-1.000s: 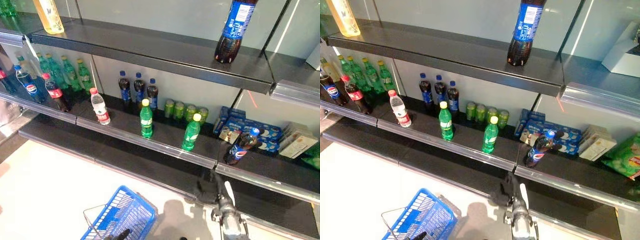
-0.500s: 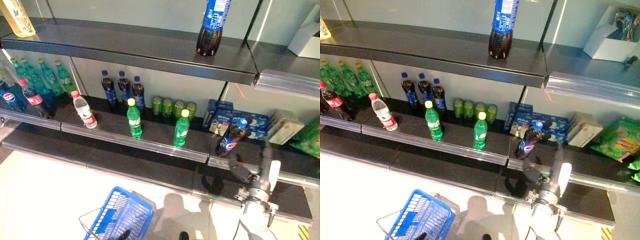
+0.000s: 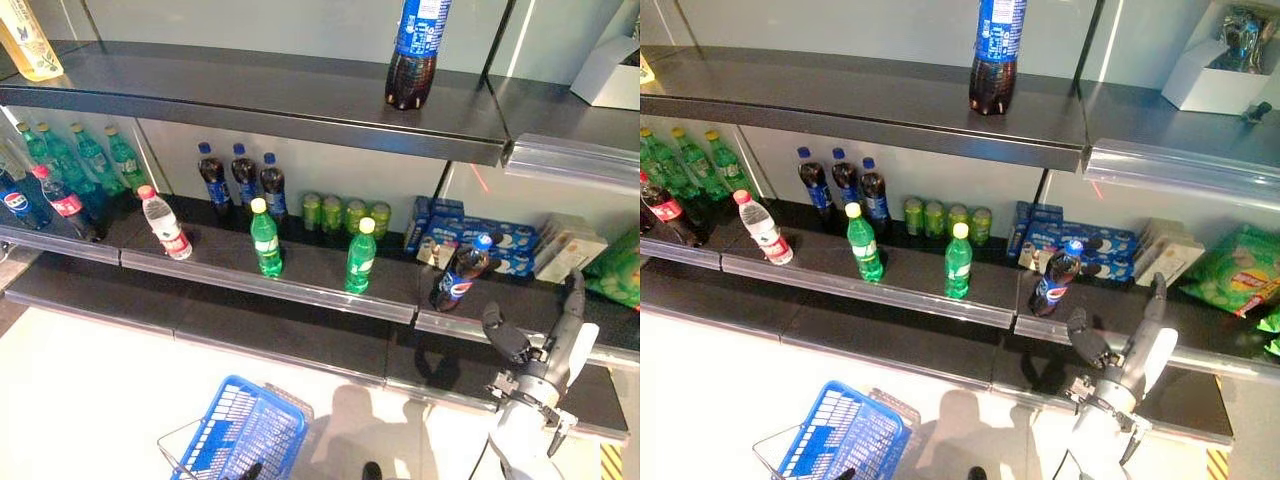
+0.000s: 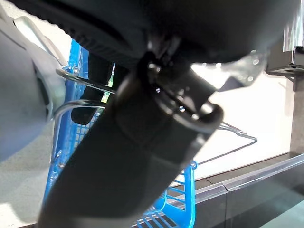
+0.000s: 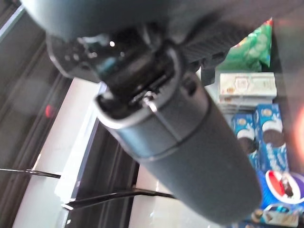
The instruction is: Pick up the drink and place into the basket.
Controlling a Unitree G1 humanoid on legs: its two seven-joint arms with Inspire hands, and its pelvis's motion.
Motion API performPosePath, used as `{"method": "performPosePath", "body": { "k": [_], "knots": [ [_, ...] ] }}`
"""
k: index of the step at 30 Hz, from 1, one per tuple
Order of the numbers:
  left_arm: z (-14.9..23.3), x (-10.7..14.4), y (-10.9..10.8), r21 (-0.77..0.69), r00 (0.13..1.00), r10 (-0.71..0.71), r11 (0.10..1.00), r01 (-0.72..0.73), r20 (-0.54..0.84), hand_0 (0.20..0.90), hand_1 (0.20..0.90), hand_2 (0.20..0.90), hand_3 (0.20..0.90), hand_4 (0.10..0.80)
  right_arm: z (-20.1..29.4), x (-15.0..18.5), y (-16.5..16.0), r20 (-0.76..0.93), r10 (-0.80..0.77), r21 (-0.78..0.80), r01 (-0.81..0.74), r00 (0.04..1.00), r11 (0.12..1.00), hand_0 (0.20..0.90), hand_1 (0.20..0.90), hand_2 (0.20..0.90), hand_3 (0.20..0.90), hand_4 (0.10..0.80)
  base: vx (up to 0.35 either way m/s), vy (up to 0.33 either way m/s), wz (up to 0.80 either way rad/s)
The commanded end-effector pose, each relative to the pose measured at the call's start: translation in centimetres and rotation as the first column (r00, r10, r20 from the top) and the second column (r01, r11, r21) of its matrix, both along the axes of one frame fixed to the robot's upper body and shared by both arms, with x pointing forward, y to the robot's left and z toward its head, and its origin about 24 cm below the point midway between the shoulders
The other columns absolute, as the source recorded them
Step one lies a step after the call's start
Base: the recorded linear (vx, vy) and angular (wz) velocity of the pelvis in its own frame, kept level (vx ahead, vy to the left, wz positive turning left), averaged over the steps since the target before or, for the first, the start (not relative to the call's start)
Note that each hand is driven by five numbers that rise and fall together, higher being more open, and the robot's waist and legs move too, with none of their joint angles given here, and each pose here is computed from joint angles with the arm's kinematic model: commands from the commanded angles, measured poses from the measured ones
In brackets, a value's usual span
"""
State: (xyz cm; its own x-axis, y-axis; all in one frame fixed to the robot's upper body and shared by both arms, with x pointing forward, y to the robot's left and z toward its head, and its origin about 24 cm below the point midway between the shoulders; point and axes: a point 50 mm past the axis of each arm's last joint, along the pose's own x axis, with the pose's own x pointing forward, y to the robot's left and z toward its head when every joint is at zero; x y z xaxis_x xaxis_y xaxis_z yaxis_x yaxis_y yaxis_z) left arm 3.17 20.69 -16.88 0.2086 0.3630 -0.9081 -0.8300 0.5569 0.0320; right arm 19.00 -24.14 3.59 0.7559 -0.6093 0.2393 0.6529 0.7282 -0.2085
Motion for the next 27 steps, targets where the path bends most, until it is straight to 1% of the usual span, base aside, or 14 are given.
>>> {"method": "performPosePath", "body": {
  "k": [1,5,7,9,13,17,20,27],
  "knots": [
    [1.3,3.1,2.3,0.136,0.989,-0.052,0.99,0.033,0.14,0.3,0.3,0.3,0.2,0.1,7.2,3.1,0.3,0.319,0.135,-0.072,-0.118,0.938,0.99,0.9,0.9,0.9,0.9,0.8,0.05,-0.041,0.0],
    [1.7,4.5,2.8,0.153,0.985,-0.075,0.987,0.051,0.156,0.3,0.3,0.3,0.2,0.1,8.5,4.0,-0.5,0.373,0.107,-0.031,-0.103,0.922,0.994,0.9,0.9,0.9,0.9,0.8,-0.016,-0.065,0.02],
    [2.0,5.5,3.2,0.161,0.982,-0.08,0.986,0.051,0.173,0.3,0.3,0.3,0.2,0.1,8.6,4.6,-1.5,0.397,0.043,0.069,-0.076,0.917,0.995,0.9,0.9,0.9,0.9,0.8,-0.045,-0.049,0.14],
    [2.1,5.9,3.2,0.164,0.979,-0.088,0.985,0.058,0.183,0.3,0.3,0.3,0.2,0.1,8.3,4.9,-1.8,0.413,-0.004,0.149,-0.063,0.911,0.987,0.9,0.9,0.9,0.9,0.8,-0.048,-0.043,0.11],
    [2.4,7.0,2.9,0.168,0.973,-0.106,0.983,0.071,0.207,0.3,0.3,0.3,0.2,0.1,8.5,5.6,-1.7,0.452,-0.057,0.221,-0.05,0.89,0.974,0.9,0.9,0.9,0.9,0.8,-0.062,-0.026,0.05],
    [2.7,8.1,2.6,0.162,0.965,-0.107,0.984,0.069,0.238,0.3,0.3,0.3,0.2,0.1,8.9,6.5,-1.3,0.458,-0.064,0.248,-0.059,0.887,0.967,0.9,0.9,0.9,0.9,0.8,-0.02,-0.002,0.02],
    [3.4,10.0,2.1,0.157,0.945,-0.121,0.985,0.075,0.304,0.3,0.3,0.3,0.2,0.1,9.8,7.6,-0.8,0.477,-0.051,0.249,-0.08,0.877,0.965,0.9,0.9,0.9,0.9,0.8,-0.044,-0.012,0.0],
    [4.8,13.1,1.3,0.146,0.897,-0.14,0.986,0.086,0.419,0.3,0.3,0.3,0.2,0.1,11.3,9.1,0.3,0.516,-0.046,0.26,-0.105,0.855,0.96,0.9,0.9,0.9,0.9,0.8,-0.093,-0.008,0.02]
  ]
}}
